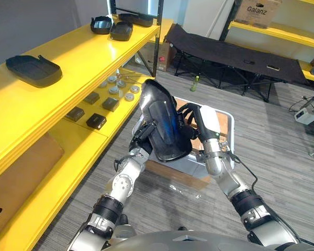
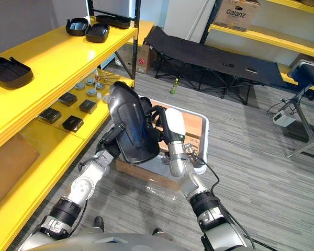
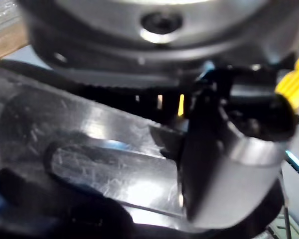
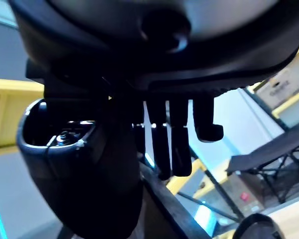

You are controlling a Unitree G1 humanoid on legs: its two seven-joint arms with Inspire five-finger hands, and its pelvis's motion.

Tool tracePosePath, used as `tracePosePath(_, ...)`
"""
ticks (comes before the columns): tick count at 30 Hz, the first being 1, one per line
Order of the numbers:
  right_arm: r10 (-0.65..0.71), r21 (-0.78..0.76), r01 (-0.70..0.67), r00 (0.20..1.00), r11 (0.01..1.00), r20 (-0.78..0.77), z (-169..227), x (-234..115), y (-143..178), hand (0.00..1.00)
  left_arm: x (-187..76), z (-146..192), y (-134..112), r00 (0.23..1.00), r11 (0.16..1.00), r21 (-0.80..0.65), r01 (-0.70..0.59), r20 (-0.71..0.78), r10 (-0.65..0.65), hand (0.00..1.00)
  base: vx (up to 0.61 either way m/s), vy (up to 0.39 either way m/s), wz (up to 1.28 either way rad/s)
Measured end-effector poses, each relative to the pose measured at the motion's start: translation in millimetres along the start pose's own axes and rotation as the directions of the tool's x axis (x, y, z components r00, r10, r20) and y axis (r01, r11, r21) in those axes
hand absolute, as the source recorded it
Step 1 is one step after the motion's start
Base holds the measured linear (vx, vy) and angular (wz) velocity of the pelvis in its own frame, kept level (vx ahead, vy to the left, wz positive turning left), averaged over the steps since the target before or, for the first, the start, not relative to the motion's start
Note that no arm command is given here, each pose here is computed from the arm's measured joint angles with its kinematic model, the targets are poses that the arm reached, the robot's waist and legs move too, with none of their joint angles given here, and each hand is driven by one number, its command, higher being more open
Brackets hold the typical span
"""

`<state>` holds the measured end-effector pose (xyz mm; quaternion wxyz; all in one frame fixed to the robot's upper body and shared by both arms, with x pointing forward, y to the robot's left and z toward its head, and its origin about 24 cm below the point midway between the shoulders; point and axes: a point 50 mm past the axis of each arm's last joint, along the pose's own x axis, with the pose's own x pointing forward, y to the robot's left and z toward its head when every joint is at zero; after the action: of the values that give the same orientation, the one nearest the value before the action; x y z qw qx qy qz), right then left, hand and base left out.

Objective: Walk over and take three plastic housings, then place them on the shelf

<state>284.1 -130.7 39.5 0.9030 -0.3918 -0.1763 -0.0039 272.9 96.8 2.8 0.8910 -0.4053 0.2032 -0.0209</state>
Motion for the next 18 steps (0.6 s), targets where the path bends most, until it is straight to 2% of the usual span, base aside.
tracePosePath(7,-0.083,0.042,0.081,0.994,0.996,0.072,11.9,-1.3,-6.6,0.0,-3.8,-17.7,-3.7,0.964,0.975,0.029,0.221,-0.155,-0.214,0.0,0.0,0.0,-0.11)
tracePosePath(15,-0.094,0.013,0.094,0.991,0.996,0.096,9.1,-8.6,-14.2,0.0,-4.1,-22.6,-11.7,0.943,0.954,0.075,0.29,-0.192,-0.271,0.0,0.01,-0.004,-0.04)
tracePosePath(16,-0.098,0.015,0.097,0.99,0.995,0.099,9.6,-8.6,-14.4,1.0,-4.1,-22.8,-12.1,0.943,0.954,0.073,0.292,-0.187,-0.274,0.0,0.0,0.0,0.0)
tracePosePath(18,-0.113,0.023,0.111,0.988,0.994,0.108,12.0,-8.4,-15.1,1.0,-4.3,-22.8,-13.9,0.945,0.951,0.078,0.298,-0.163,-0.282,0.0,0.0,0.0,0.0)
